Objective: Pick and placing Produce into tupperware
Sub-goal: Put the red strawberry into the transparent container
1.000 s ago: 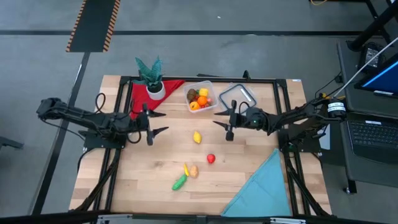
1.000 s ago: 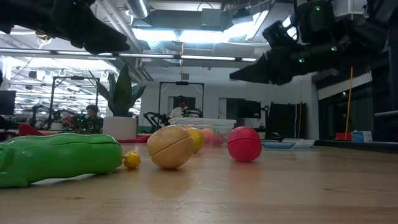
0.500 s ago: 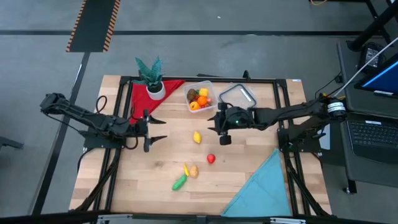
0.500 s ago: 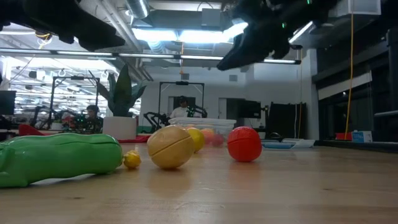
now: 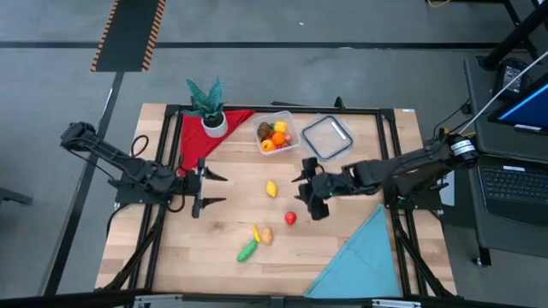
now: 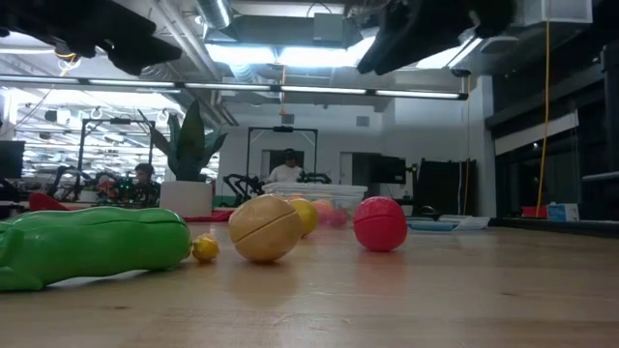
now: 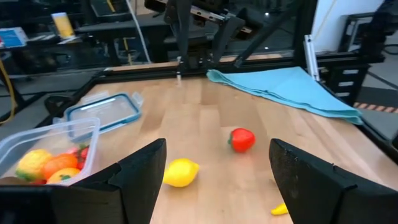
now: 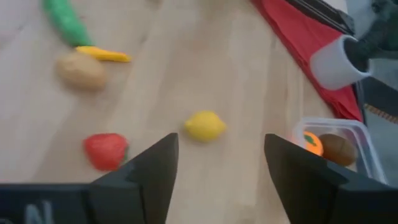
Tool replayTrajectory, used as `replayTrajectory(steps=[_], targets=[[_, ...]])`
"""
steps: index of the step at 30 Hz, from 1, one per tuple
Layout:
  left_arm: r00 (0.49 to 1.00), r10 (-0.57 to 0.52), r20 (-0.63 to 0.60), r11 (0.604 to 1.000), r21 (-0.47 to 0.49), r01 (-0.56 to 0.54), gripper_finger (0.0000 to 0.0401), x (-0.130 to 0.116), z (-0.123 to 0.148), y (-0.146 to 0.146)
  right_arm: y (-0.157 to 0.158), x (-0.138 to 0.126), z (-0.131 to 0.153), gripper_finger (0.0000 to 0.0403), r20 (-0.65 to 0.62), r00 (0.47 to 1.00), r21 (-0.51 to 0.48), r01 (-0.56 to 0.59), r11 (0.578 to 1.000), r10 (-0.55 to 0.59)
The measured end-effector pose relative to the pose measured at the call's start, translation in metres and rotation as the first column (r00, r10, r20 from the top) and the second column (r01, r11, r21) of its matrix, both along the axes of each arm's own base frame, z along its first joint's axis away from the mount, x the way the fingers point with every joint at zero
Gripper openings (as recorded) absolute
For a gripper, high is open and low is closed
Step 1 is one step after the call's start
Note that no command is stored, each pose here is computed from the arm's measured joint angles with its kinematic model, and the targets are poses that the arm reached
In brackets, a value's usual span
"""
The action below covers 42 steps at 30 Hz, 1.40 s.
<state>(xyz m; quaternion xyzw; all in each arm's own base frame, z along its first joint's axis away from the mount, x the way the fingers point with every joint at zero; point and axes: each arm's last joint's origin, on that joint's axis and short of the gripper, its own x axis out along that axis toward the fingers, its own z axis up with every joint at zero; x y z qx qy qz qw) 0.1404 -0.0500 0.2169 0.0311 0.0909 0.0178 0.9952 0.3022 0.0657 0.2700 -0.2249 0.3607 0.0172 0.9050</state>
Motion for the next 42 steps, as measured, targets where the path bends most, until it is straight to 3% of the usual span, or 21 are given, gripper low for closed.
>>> replayTrajectory(steps=[9, 16, 25, 34, 42], targets=[[0.998, -0.062, -0.004, 0.998, -0.005, 0.062, 0.0277, -0.004, 0.000, -0.009, 0.033, -0.010, -0.001, 0.0245, 0.001, 1.000, 0.093, -0.019, 0.995, 0.019], [0.995, -0.094, -0.021, 0.994, -0.065, 0.092, 0.0273, -0.007, -0.002, -0.015, 0.049, -0.003, -0.010, 0.0244, 0.023, 0.999, 0.117, -0.048, 0.992, 0.045], [0.990, -0.142, -0.021, 0.986, -0.093, 0.139, 0.0276, -0.010, -0.003, -0.022, 0.068, 0.016, -0.020, 0.0243, -0.102, 0.992, 0.070, -0.065, 0.995, 0.072], [0.986, -0.168, -0.020, 0.982, -0.093, 0.165, 0.0278, -0.012, -0.002, -0.025, 0.082, 0.040, -0.040, 0.0243, -0.301, 0.949, -0.029, -0.109, 0.994, 0.095], [0.983, -0.185, -0.022, 0.979, -0.091, 0.182, 0.0274, -0.014, -0.002, -0.027, 0.085, 0.047, -0.059, 0.0243, -0.355, 0.930, -0.049, -0.114, 0.992, 0.090]])
